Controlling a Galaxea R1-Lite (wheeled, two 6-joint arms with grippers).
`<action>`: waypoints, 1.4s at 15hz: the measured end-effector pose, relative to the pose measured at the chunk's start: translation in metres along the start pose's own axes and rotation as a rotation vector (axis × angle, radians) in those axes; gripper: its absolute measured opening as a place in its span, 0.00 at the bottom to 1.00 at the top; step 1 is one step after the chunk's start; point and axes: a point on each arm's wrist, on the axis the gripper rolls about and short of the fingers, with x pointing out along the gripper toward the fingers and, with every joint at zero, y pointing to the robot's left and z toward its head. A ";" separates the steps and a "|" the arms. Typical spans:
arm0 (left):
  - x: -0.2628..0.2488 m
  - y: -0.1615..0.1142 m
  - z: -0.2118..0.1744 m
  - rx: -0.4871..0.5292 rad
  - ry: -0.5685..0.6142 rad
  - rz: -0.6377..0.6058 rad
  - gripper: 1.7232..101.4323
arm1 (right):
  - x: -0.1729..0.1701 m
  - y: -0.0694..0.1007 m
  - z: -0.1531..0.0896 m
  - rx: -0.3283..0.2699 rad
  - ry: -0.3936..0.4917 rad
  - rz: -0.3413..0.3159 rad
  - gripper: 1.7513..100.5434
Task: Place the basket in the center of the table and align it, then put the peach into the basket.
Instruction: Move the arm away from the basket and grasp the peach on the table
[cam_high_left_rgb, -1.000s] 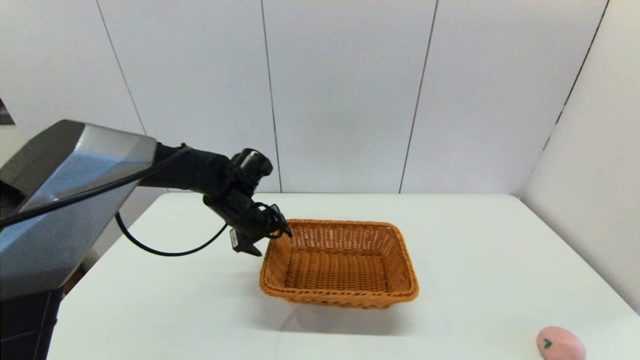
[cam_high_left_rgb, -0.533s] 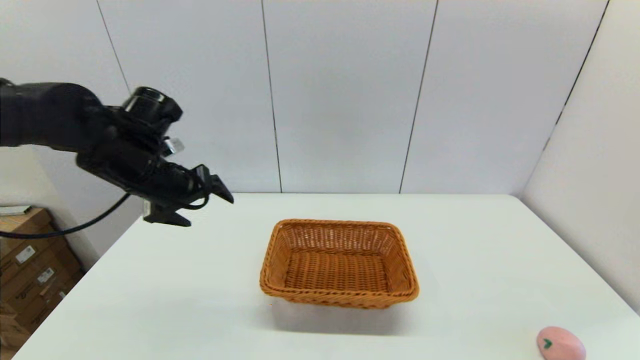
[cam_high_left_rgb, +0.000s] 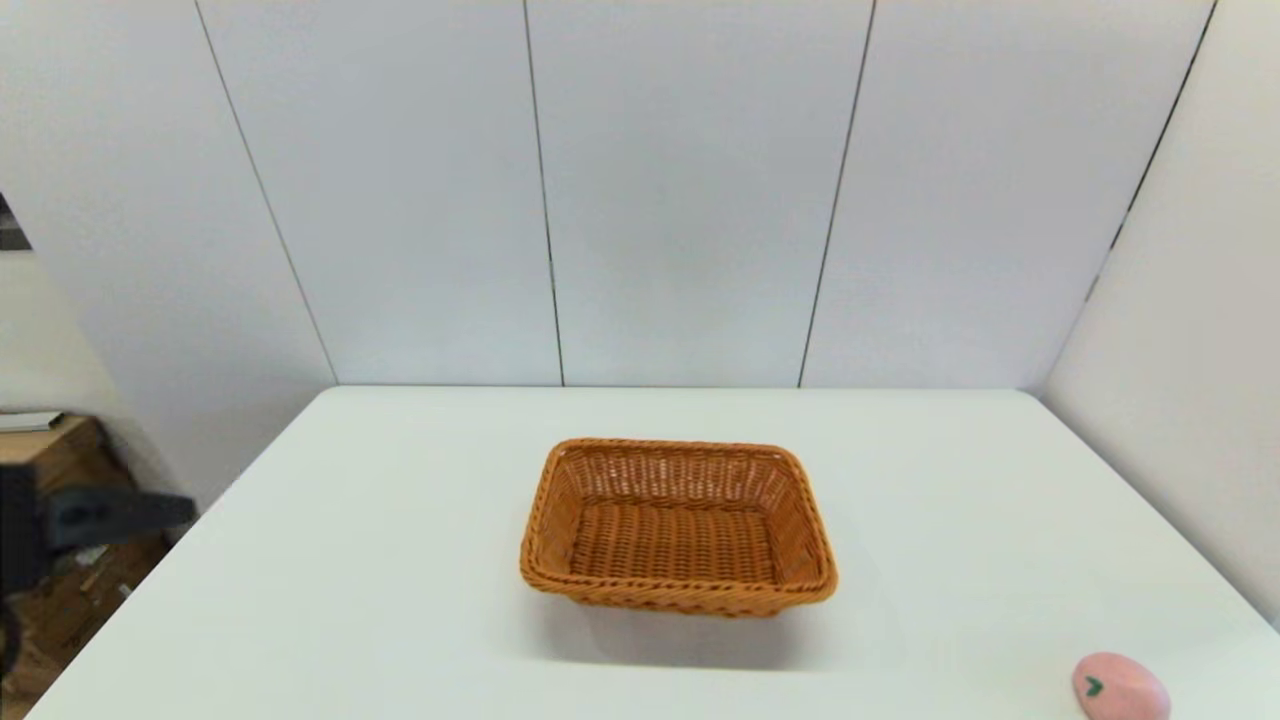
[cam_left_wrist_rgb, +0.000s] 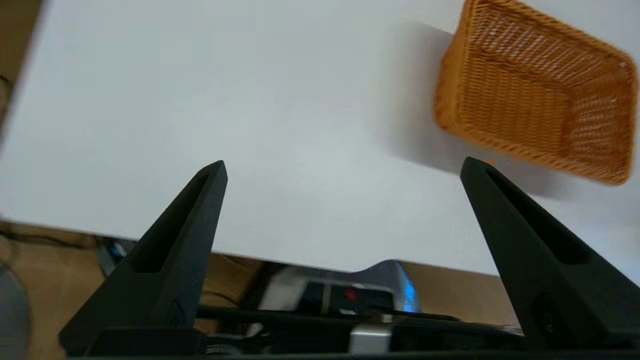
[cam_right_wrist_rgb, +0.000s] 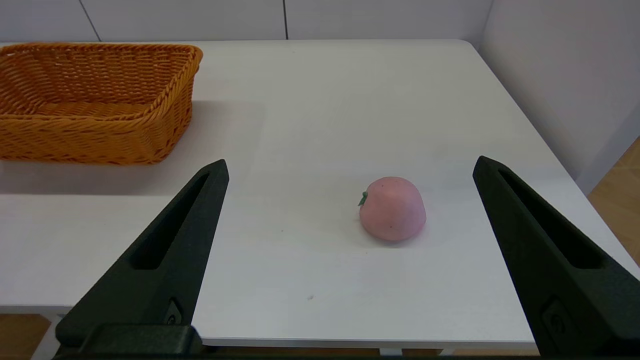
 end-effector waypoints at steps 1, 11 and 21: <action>-0.012 0.010 -0.020 0.027 -0.044 0.013 0.94 | 0.000 0.000 0.000 0.000 0.000 0.000 0.96; -0.020 0.069 -0.153 0.166 -0.360 0.309 0.96 | 0.000 0.000 0.000 0.002 0.000 0.001 0.96; 0.028 0.075 -0.183 0.385 -0.661 0.014 0.96 | 0.000 0.000 0.000 0.000 0.014 -0.007 0.96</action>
